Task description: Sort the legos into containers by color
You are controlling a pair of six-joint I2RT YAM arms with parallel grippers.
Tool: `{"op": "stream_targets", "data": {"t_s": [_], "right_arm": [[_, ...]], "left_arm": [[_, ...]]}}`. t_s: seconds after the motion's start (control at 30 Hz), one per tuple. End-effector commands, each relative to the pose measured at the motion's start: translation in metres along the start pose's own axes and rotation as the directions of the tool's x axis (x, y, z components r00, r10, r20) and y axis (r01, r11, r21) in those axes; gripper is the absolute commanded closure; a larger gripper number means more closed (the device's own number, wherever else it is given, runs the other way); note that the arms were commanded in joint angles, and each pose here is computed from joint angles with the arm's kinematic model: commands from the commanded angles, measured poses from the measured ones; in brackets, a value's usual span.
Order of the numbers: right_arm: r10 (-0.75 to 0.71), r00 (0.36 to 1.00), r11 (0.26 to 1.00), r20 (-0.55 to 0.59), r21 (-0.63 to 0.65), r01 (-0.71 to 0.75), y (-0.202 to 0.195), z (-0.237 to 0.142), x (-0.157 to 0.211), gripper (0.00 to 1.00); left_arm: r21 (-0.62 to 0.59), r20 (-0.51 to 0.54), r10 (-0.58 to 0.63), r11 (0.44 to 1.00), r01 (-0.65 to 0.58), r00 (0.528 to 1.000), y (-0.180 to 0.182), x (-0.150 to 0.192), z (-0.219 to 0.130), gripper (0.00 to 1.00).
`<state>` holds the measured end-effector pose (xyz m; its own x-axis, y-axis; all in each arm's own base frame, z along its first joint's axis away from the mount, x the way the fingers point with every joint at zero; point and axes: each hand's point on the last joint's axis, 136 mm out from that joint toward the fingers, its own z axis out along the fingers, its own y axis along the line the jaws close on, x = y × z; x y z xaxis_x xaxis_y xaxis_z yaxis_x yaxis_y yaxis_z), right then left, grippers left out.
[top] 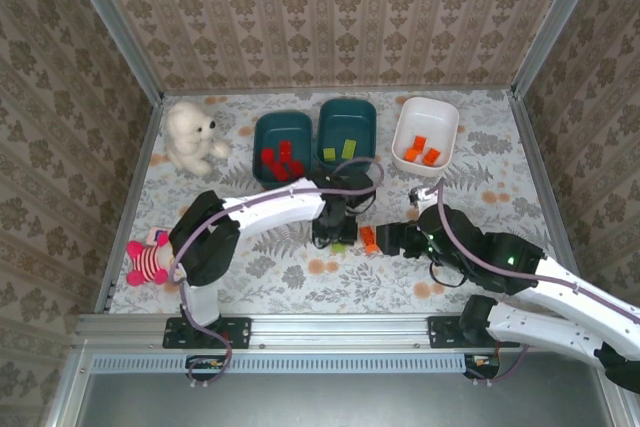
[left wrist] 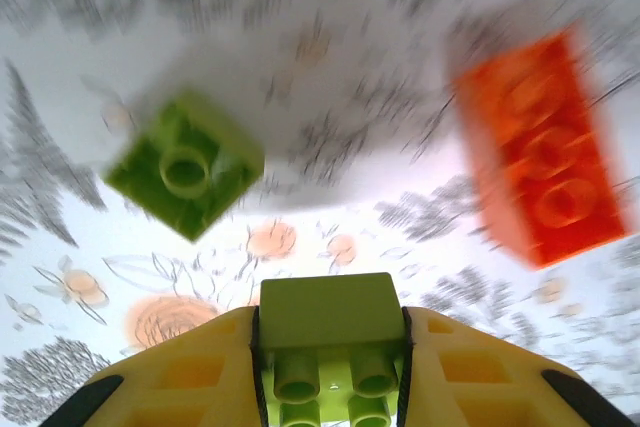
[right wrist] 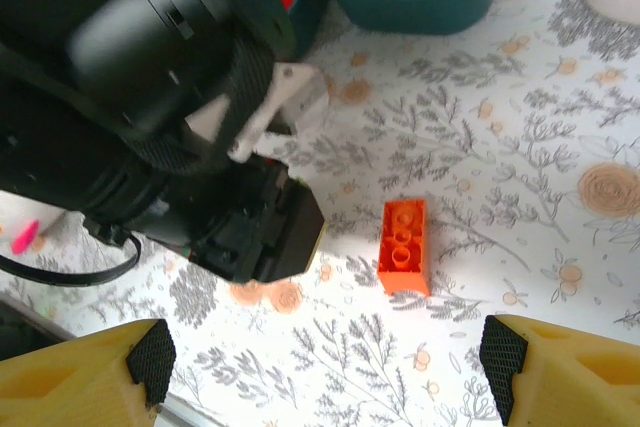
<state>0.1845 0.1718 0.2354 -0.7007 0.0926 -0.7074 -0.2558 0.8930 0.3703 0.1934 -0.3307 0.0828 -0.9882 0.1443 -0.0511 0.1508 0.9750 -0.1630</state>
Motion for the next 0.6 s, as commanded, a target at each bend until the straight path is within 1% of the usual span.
{"op": "stream_targets", "data": {"t_s": [0.0, 0.07, 0.13, 0.27, 0.33, 0.37, 0.47, 0.57], "right_arm": [[0.003, 0.997, 1.0, 0.075, 0.008, -0.004, 0.0, -0.015, -0.029, 0.17], [0.013, 0.996, 1.0, 0.091, 0.017, -0.015, -0.002, -0.014, -0.04, 0.17], [0.022, 0.995, 0.999, 0.096, 0.025, -0.025, -0.004, -0.013, -0.048, 0.17], [0.038, 0.995, 0.998, 0.093, 0.036, -0.042, -0.007, -0.007, -0.06, 0.17], [0.044, 0.995, 0.998, 0.093, 0.04, -0.048, -0.008, -0.004, -0.065, 0.17], [0.048, 0.995, 0.998, 0.092, 0.038, -0.052, -0.008, -0.003, -0.068, 0.17], [0.063, 0.994, 0.997, 0.089, 0.043, -0.067, -0.01, 0.001, -0.073, 0.17], [0.077, 0.993, 0.996, 0.094, 0.046, -0.082, -0.013, 0.002, -0.075, 0.17]], "left_arm": [[0.004, 0.14, 0.002, 1.0, -0.003, 0.99, 0.016, -0.05, -0.053, 0.75], [0.031, 0.201, -0.011, 1.0, 0.005, 0.979, 0.017, -0.084, -0.07, 0.76], [0.06, 0.244, -0.037, 0.998, 0.023, 0.969, 0.02, -0.117, -0.079, 0.76], [0.108, 0.348, -0.053, 0.994, 0.016, 0.936, 0.018, -0.189, -0.087, 0.76], [0.115, 0.385, -0.053, 0.993, 0.009, 0.921, 0.018, -0.223, -0.082, 0.75], [0.125, 0.422, -0.05, 0.992, -0.004, 0.905, 0.014, -0.241, -0.088, 0.75], [0.116, 0.481, -0.045, 0.993, -0.013, 0.876, 0.014, -0.286, -0.079, 0.75], [0.111, 0.547, -0.06, 0.994, -0.002, 0.835, 0.018, -0.323, -0.069, 0.74]]}}
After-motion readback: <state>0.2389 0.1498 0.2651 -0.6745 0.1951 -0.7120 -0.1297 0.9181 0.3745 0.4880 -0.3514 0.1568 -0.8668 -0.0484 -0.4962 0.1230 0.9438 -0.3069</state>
